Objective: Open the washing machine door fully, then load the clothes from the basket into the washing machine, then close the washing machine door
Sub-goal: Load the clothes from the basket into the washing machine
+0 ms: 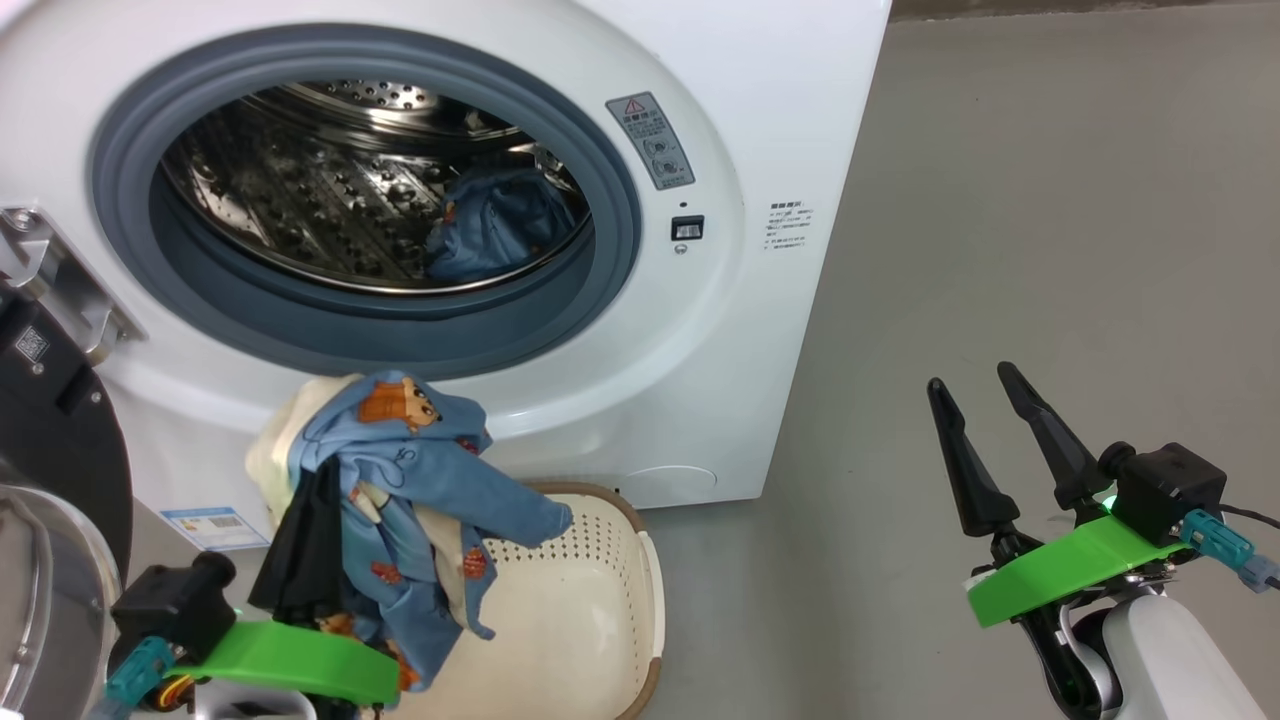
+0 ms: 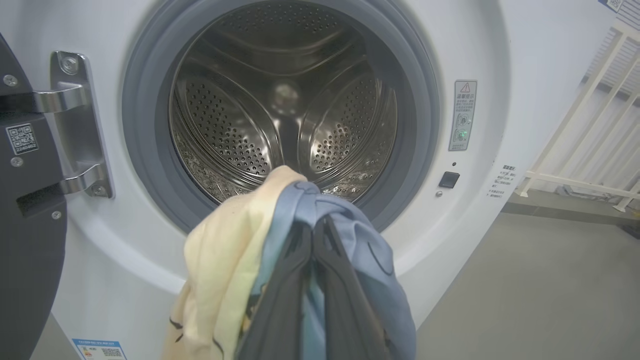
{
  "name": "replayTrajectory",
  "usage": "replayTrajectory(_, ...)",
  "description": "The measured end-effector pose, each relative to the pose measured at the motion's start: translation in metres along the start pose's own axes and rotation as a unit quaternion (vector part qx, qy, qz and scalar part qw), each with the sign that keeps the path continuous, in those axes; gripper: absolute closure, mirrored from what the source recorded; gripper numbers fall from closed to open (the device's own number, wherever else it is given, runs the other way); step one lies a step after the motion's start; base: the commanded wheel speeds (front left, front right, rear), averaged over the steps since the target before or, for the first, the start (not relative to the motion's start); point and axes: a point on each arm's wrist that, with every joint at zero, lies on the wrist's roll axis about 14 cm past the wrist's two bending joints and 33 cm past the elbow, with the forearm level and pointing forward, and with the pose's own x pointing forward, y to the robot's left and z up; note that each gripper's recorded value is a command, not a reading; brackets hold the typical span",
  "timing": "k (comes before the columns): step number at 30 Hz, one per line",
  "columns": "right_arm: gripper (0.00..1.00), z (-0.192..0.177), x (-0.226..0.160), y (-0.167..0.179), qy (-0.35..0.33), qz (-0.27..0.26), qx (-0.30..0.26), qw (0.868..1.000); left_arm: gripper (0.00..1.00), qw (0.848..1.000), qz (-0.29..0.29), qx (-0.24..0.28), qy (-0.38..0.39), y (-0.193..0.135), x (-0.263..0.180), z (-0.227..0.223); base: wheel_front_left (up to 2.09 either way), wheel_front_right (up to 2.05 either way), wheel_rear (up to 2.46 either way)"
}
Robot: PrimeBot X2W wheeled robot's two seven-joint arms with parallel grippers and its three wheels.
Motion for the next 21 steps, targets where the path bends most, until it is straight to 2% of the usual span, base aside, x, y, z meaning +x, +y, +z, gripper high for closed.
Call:
replayTrajectory(5, 0.0, -0.004, 0.0, 0.0, 0.006, 0.002, -0.001, 1.0, 1.0, 1.0, -0.016, 0.007, -0.008, -0.007, 0.009, 0.004, 0.0, 0.0, 0.0)
replayTrajectory(13, 0.0, -0.017, 0.0, -0.002, 0.023, -0.002, 0.001, 1.0, 1.0, 0.998, -0.039, 0.018, -0.043, -0.013, 0.058, 0.025, 0.0, 0.0, 0.0)
replayTrajectory(21, 0.0, -0.033, 0.008, -0.013, 0.037, -0.021, 0.008, 0.999, 1.0, 0.998, -0.047, 0.034, 0.001, 0.0, 0.114, -0.001, 0.0, 0.0, 0.0)
